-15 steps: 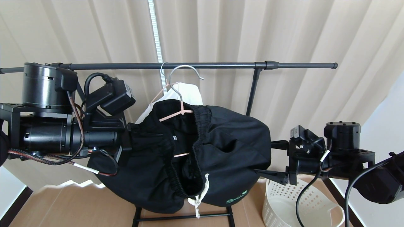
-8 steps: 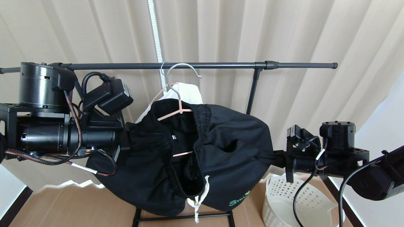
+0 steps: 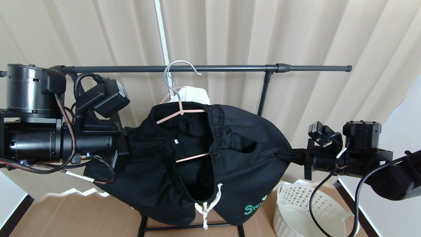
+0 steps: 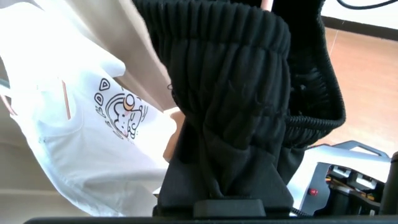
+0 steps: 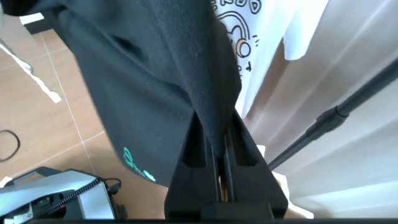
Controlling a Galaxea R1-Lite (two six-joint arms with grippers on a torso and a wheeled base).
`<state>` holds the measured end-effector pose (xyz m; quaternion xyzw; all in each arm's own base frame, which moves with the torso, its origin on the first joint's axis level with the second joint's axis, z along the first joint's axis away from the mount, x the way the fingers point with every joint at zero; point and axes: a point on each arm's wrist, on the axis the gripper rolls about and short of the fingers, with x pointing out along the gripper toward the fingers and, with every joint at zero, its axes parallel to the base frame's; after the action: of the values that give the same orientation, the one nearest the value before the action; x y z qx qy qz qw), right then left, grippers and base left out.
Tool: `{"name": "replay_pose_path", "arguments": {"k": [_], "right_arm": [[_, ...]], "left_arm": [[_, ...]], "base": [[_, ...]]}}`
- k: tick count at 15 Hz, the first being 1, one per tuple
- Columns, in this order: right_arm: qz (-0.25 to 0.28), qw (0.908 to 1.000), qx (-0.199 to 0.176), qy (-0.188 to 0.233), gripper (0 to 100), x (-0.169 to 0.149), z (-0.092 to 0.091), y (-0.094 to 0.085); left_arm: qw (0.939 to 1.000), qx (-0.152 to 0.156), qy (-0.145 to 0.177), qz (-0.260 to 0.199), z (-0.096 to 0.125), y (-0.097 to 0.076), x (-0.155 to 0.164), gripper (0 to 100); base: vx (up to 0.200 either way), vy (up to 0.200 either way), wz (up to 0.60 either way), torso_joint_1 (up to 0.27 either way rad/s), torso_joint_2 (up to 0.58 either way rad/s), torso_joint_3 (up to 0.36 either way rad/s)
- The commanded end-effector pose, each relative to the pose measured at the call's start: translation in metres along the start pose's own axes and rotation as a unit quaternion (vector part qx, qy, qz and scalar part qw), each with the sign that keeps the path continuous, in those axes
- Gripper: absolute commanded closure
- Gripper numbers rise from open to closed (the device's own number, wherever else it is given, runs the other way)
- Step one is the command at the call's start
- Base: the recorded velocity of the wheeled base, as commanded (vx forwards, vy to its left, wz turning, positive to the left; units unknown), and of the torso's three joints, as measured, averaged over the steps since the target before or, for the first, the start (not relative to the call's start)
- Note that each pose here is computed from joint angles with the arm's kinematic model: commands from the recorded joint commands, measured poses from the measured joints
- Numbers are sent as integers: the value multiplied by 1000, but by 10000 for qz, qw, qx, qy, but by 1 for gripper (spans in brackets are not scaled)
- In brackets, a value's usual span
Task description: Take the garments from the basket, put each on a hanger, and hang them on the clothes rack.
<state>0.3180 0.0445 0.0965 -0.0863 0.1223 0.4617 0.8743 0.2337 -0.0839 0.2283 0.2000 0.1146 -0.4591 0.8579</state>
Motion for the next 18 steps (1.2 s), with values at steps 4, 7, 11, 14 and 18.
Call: {"name": "replay_pose_path", "arguments": {"k": [4,7,11,14,18], "right_arm": [[-197,9998,50,-28,100,-6,-1,-13],[-268,9995,155,-22,100,-6,-4,-20],[-295,9994,198,8,100,-4,-8,-24],[-333,9992,221,23,100,-4,-11,-28],[-319,9991,270,78,100,-2,-15,-27]], "left_arm": [[9998,1,-82,154,2,-3,-15,100],[9996,-73,-92,246,1,-2,-20,100],[9993,-150,-118,306,2,0,-23,100],[9990,-145,-148,394,2,2,-27,100],[9992,-157,-162,331,2,2,-26,100]], "base": [[0,0,0,0,0,0],[0,0,0,0,0,0],[0,0,0,0,0,0],[0,0,0,0,0,0],[0,0,0,0,0,0]]}}
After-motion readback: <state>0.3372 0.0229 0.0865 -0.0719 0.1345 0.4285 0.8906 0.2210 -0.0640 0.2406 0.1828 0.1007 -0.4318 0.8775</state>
